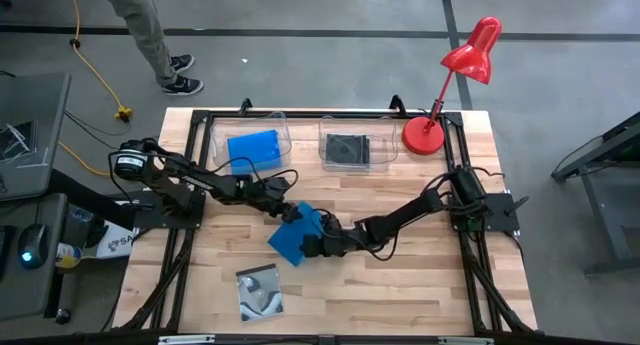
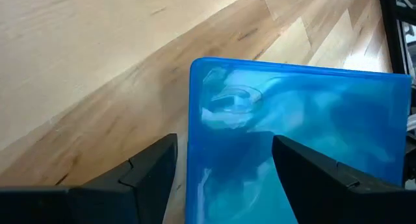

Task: Pick & place jewel cases by type
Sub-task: Put the blue CD case into the left transparent bin

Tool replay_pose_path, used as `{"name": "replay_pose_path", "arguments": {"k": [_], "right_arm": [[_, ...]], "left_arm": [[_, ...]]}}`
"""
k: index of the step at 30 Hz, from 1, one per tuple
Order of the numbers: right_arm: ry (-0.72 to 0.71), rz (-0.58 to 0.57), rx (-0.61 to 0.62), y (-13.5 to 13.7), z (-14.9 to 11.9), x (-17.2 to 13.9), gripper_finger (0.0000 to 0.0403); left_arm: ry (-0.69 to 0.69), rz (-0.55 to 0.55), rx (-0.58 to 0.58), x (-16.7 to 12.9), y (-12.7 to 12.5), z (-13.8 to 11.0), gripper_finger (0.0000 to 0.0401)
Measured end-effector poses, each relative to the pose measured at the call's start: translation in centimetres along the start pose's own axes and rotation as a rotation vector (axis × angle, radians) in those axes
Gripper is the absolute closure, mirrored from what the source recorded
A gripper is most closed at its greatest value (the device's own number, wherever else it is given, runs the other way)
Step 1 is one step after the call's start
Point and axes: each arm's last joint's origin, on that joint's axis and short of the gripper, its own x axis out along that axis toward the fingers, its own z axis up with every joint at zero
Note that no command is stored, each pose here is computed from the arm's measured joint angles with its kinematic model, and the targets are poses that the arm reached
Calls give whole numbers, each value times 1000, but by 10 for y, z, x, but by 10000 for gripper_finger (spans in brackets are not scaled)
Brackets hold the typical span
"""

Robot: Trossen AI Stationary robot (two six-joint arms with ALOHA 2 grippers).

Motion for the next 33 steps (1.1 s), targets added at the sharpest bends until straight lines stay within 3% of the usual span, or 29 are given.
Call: {"name": "replay_pose_path", "arguments": {"k": [9,16,26,33], "right_arm": [[30,0,-26,0,-17,-4,360],[53,6,-83,-1,-33,-9,376],[119,-1,-220,8,-48,-25,380],[143,3,-334,26,-45,-46,380]], "left_arm": [[28,-37,71,0,-2,0,153],[65,-115,185,-1,-7,0,153],[132,-368,392,-4,-21,1,153],[100,-552,554,-9,-34,5,153]]}}
